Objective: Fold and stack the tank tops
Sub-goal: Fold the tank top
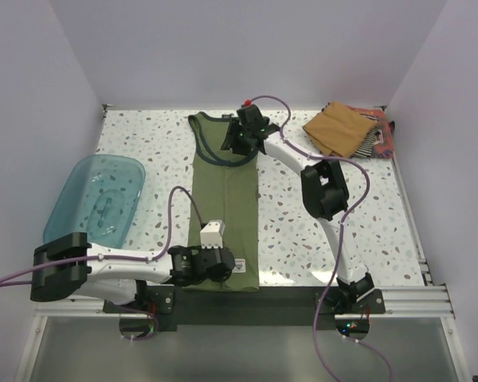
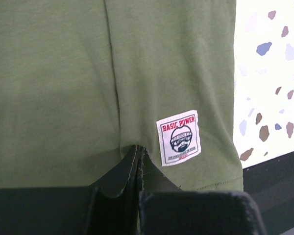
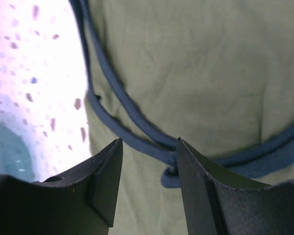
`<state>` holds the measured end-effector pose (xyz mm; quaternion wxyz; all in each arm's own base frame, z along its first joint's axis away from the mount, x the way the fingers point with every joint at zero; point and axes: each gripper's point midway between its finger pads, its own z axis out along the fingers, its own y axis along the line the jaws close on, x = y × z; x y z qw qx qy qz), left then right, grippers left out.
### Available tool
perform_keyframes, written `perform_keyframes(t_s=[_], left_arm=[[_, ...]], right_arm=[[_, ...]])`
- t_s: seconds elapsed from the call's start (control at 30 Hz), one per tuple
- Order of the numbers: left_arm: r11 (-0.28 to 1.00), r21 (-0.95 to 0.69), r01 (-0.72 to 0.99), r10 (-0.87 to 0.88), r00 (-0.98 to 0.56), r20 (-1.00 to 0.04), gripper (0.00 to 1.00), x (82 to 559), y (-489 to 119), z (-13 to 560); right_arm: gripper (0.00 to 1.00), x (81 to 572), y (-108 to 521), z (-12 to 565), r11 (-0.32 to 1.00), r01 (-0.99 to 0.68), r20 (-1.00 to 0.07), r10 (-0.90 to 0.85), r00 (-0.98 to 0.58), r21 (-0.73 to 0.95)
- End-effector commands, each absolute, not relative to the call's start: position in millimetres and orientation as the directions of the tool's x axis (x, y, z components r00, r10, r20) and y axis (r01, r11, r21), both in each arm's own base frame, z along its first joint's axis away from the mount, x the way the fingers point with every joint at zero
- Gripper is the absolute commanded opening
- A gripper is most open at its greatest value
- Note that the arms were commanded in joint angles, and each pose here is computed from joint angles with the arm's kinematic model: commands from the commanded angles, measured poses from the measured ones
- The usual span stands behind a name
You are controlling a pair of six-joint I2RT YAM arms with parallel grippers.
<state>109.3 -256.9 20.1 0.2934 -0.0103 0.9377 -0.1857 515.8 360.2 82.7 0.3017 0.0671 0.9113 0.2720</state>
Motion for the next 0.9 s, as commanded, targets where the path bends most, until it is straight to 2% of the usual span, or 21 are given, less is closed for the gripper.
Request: perform_keyframes(t_s=[0.0,0.23,0.53,0.6,0.73,0.87], left_arm=[[0.927,-0.359,0.107,-0.134,-0.800,-0.584,0.04,116.1,-257.6,54.8],[0.914,-0.394,0.099,-0.190,-0.752,-0.631,0.11,131.9,-259.6,101.7],[0.918,-0.397,0.025,-0.274,-0.683,-0.677,0.12,149.8,-231.8,139.8],[0.915,-0.404,0.010,-0.297,-0.661,-0.689,0.13,153.0,-222.6,149.6],[0.910,-0.415,0.000,-0.318,-0.644,-0.696,0.13,154.3,-212.4,154.6],[0.914,-0.406,-0.004,-0.311,-0.649,-0.694,0.13,153.4,-209.4,150.4]], right_arm=[[0.51,495.6,361.5,105.3,0.881,-0.095,-0.582,0.222,-0.782,0.464],[0.51,453.4,353.2,86.0,0.953,-0.102,-0.621,0.103,-0.777,0.286],[0.49,452.6,349.2,61.4,0.994,-0.045,-0.643,0.032,-0.766,0.104],[0.49,452.7,342.5,70.0,0.998,-0.023,-0.677,0.028,-0.735,0.066],[0.50,459.0,349.3,100.0,0.987,-0.057,-0.745,0.075,-0.663,0.150],[0.51,460.2,353.6,122.5,0.980,-0.097,-0.769,0.073,-0.635,0.173]])
